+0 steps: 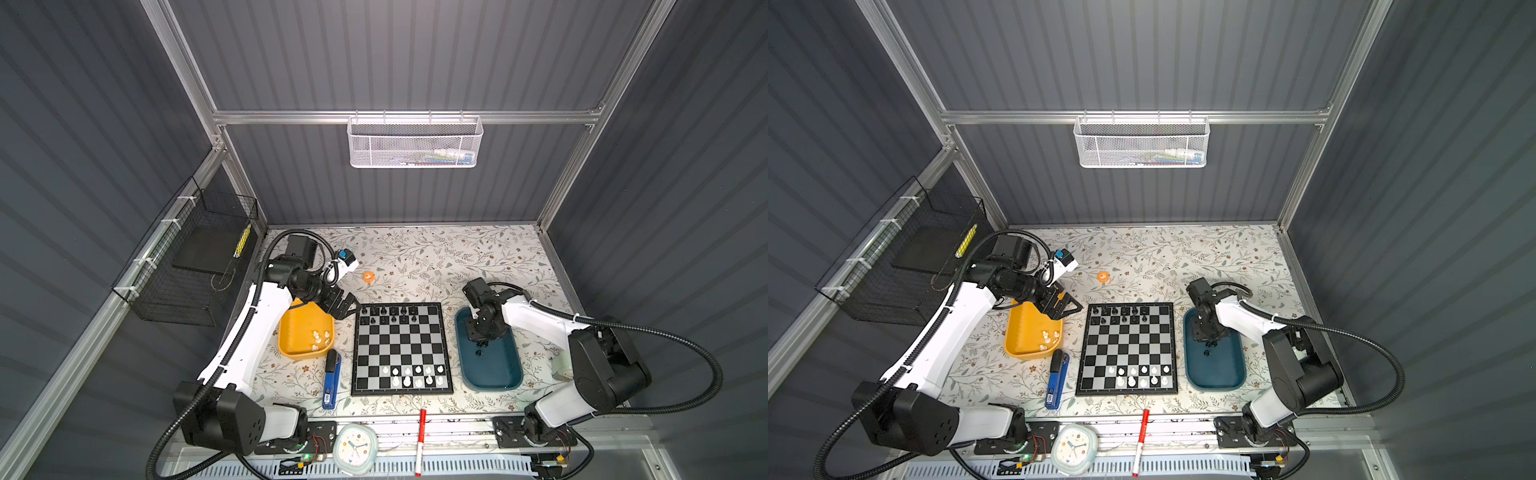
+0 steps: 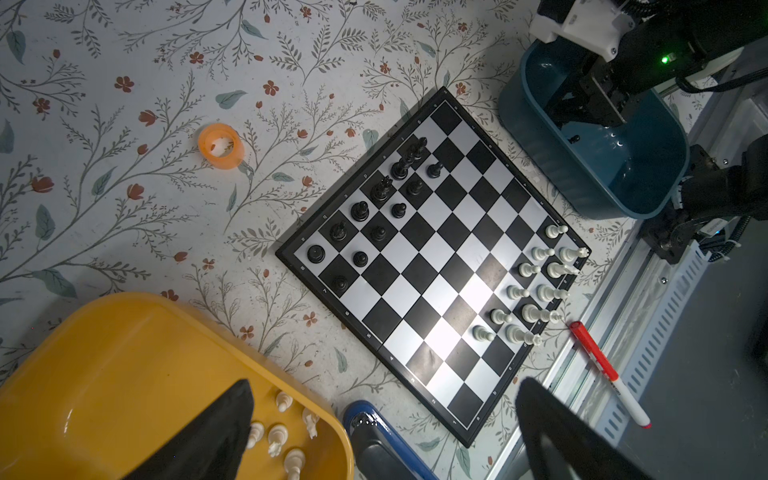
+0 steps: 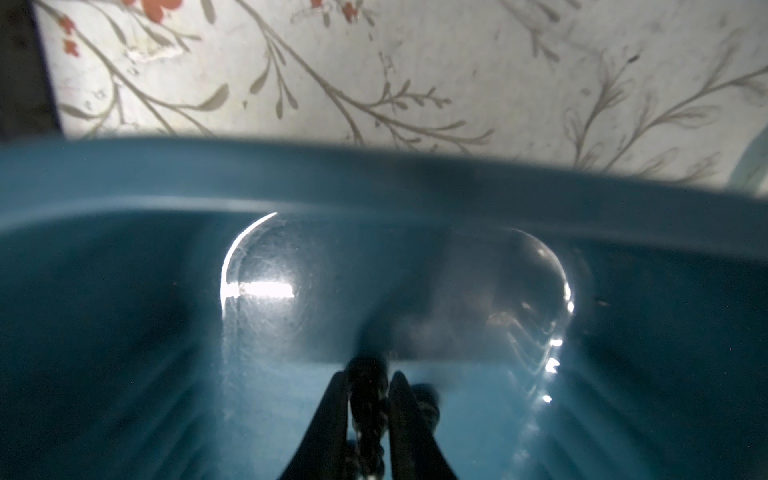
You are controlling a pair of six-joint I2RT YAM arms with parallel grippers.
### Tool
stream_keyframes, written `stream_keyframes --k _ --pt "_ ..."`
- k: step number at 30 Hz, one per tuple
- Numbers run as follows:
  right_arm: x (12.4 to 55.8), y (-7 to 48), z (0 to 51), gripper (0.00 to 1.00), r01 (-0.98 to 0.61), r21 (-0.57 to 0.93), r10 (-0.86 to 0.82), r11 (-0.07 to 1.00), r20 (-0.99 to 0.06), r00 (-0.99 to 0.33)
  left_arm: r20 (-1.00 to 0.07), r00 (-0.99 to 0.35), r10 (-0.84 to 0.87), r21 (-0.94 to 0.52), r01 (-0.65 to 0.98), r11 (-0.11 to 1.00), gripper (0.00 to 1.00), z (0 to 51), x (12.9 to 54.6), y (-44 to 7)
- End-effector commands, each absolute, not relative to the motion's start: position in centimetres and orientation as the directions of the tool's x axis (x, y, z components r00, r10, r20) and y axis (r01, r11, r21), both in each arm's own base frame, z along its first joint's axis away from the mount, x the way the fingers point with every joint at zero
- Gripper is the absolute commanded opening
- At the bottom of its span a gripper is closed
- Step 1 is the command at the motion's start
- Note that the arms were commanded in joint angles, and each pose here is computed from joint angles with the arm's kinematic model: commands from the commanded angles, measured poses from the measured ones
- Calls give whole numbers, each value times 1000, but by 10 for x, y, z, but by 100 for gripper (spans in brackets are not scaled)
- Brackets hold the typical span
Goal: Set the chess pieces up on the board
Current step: 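Close the right gripper on the black chess piece in the teal tray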
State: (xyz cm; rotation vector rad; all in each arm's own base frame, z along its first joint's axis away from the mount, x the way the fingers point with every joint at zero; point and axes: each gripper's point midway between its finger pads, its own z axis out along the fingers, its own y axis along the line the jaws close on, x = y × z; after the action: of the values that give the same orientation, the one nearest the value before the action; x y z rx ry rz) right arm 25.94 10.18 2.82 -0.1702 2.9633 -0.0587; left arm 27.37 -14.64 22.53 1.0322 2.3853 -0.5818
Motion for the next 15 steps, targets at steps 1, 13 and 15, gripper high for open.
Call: stream_keyframes --k 1,13,15 --pt "253 102 32 21 -106 -44 -112 993 -161 -981 -572 -615 543 -210 749 628 100 228 267 -146" --pt "252 103 31 21 -88 -33 -92 996 -167 -982 -573 -615 542 -210 749 628 100 229 267 -146" --pt "251 103 30 21 -86 -29 -89 996 -164 -982 -572 -616 542 -210 749 629 100 229 267 -146"
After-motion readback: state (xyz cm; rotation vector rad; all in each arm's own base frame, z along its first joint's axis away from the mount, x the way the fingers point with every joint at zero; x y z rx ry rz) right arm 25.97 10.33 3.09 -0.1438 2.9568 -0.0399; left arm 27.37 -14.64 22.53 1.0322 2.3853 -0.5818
